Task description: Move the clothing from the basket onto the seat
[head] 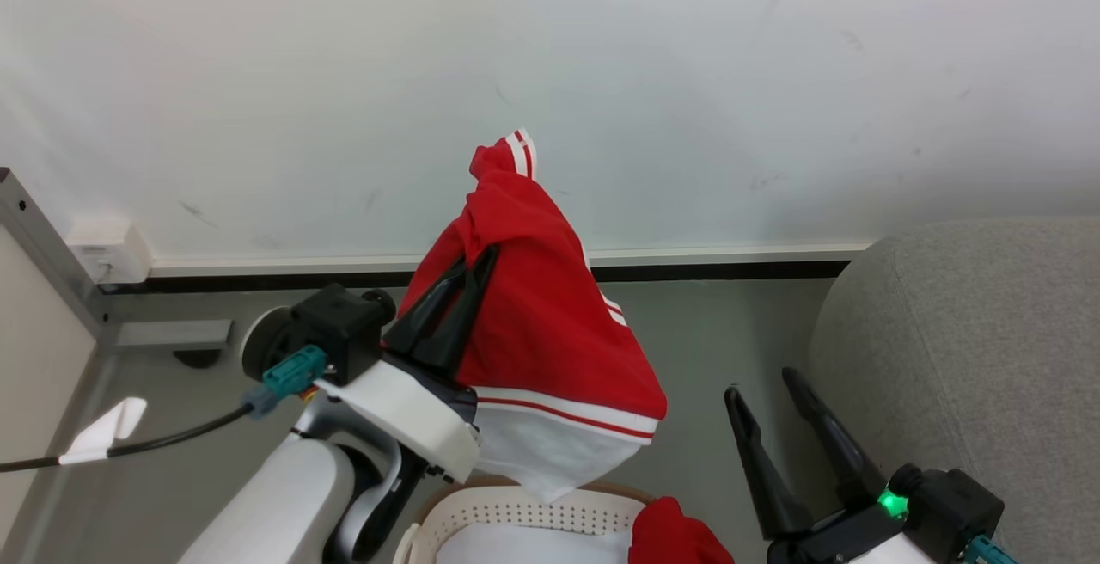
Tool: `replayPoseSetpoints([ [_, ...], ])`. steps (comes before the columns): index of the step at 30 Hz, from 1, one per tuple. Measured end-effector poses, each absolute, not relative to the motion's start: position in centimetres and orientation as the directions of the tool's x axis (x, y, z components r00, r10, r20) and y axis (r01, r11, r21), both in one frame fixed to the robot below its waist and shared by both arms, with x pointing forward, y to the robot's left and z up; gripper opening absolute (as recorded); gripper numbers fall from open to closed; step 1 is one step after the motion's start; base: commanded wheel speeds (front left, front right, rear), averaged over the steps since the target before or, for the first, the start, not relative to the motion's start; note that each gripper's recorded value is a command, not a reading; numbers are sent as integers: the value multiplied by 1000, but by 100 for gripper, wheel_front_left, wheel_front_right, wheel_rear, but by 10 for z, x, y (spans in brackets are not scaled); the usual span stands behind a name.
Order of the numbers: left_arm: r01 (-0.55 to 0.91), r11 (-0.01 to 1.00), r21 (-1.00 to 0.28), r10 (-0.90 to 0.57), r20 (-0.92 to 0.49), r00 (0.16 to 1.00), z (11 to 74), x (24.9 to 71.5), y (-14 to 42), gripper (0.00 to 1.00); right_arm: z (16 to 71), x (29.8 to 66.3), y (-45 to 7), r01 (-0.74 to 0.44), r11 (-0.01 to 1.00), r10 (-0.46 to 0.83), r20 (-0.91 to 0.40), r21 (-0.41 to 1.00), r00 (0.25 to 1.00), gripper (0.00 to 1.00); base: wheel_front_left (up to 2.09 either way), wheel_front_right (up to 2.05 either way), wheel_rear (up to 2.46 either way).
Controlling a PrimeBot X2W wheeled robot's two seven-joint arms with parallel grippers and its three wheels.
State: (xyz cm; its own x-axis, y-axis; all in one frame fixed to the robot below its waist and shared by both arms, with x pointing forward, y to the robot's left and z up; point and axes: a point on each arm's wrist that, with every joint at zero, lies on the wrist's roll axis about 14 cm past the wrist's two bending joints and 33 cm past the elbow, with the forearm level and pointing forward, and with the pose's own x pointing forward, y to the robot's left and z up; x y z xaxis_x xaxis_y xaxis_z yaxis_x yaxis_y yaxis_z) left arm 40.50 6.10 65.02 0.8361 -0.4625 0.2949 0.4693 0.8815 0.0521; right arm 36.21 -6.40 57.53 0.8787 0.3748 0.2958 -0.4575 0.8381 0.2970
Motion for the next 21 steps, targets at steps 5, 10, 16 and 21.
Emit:
replayPoseSetpoints([
  [5, 465, 884, 52, -458, 299, 837, 653, 402, 63, 0, 565, 351, -41, -540, 787, 477, 260, 298, 839, 100, 0, 0, 0],
  [10, 475, 879, 44, -463, 315, 828, 659, 396, 60, 0, 551, 335, 3, -645, 695, 611, 213, 317, 763, 100, 0, 0, 0],
  [16, 509, 860, 37, -493, 320, 809, 663, 381, 48, 0, 537, 331, 35, -707, 627, 702, 158, 325, 695, 100, 0, 0, 0],
  [21, 527, 850, 18, -506, 311, 805, 661, 369, 43, 0, 540, 334, 55, -739, 591, 737, 156, 323, 657, 100, 0, 0, 0],
])
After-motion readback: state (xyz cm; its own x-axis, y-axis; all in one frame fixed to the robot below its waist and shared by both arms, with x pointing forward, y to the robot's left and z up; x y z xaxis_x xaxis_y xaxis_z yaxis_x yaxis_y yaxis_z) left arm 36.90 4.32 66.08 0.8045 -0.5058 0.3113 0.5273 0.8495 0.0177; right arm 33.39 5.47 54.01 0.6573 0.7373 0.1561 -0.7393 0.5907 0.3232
